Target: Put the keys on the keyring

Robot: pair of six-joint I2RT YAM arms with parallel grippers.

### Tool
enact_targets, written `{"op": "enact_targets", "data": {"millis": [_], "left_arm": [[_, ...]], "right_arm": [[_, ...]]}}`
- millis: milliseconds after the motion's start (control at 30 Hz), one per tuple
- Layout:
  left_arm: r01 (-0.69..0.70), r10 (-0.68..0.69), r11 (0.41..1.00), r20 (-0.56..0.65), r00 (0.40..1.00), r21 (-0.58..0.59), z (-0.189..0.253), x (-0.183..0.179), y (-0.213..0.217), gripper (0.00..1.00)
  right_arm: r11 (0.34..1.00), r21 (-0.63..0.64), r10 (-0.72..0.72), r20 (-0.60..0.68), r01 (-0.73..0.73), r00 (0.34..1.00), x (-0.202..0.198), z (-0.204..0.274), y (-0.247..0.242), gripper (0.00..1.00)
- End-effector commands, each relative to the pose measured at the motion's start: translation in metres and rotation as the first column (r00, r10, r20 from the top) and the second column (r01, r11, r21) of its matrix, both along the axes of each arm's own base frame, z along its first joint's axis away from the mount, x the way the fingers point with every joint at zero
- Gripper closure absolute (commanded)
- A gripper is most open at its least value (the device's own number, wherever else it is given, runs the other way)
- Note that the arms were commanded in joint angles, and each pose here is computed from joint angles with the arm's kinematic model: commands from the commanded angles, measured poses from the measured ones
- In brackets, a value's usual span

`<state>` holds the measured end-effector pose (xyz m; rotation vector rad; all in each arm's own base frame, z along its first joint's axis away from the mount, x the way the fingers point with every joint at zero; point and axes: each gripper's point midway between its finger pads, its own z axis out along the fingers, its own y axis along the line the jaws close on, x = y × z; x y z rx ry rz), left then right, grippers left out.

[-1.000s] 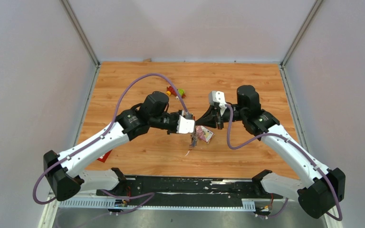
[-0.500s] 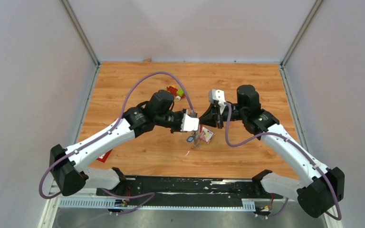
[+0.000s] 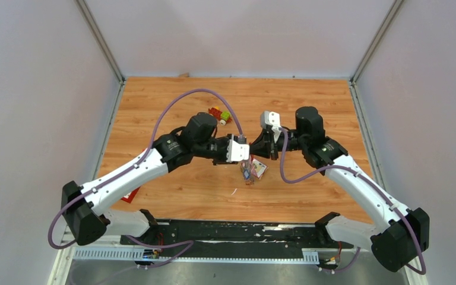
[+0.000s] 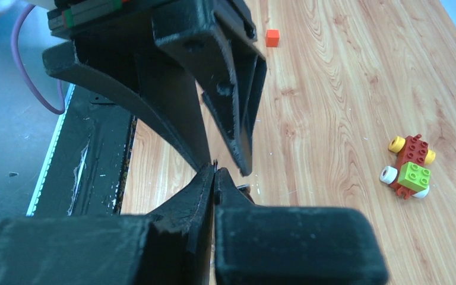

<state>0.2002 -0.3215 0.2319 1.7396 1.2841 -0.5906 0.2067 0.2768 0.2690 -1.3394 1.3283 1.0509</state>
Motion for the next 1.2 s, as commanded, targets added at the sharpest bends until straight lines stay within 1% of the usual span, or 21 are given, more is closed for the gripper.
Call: {"op": "enact_targets", "data": {"millis": [0, 100, 200, 467, 600, 667, 900, 1100, 1167], "left_arm": [[-0.069, 0.075, 0.996, 0.113, 0.991, -0.057, 0.03, 0.01, 0.01, 0.56], [-0.089, 0.099, 0.994, 0.143, 0.985, -0.07, 0.037, 0.012, 0.016, 0.52], [-0.082, 0.096, 0.991, 0.139, 0.986, -0.102, 0.046, 0.008, 0.015, 0.52], [0.022, -0.023, 0.991, -0.004, 1.0, -0.133, 0.046, -0.014, -0.004, 0.59], [0.023, -0.028, 0.991, -0.035, 0.999, -0.132, 0.042, -0.015, -0.009, 0.62], [0.026, -0.032, 0.99, -0.044, 0.999, -0.138, 0.043, -0.015, -0.011, 0.65], [0.031, -0.04, 0.989, -0.058, 0.998, -0.146, 0.045, -0.018, -0.011, 0.81], [0.03, -0.039, 0.988, -0.056, 0.998, -0.154, 0.047, -0.02, -0.009, 0.9], [0.029, -0.038, 0.988, -0.057, 0.998, -0.153, 0.046, -0.02, -0.009, 0.95]], "right_arm": [[0.999, 0.04, 0.032, 0.066, -0.035, 0.997, -0.003, 0.015, 0.003, 1.0], [0.998, 0.041, 0.047, 0.065, -0.05, 0.997, -0.005, 0.015, 0.003, 1.0], [0.997, 0.041, 0.057, 0.066, -0.06, 0.996, -0.006, 0.014, 0.003, 1.0], [0.996, 0.043, 0.073, 0.068, -0.076, 0.995, -0.009, 0.014, 0.003, 1.0], [0.995, 0.045, 0.083, 0.067, -0.087, 0.994, -0.011, 0.015, 0.003, 1.0], [0.995, 0.045, 0.086, 0.066, -0.089, 0.994, -0.012, 0.014, 0.003, 1.0], [0.995, 0.04, 0.086, 0.065, -0.089, 0.994, -0.01, 0.012, 0.003, 1.0], [0.996, 0.032, 0.085, 0.058, -0.087, 0.995, -0.008, 0.008, 0.003, 1.0], [0.996, 0.033, 0.084, 0.06, -0.086, 0.995, -0.008, 0.009, 0.003, 1.0]]}}
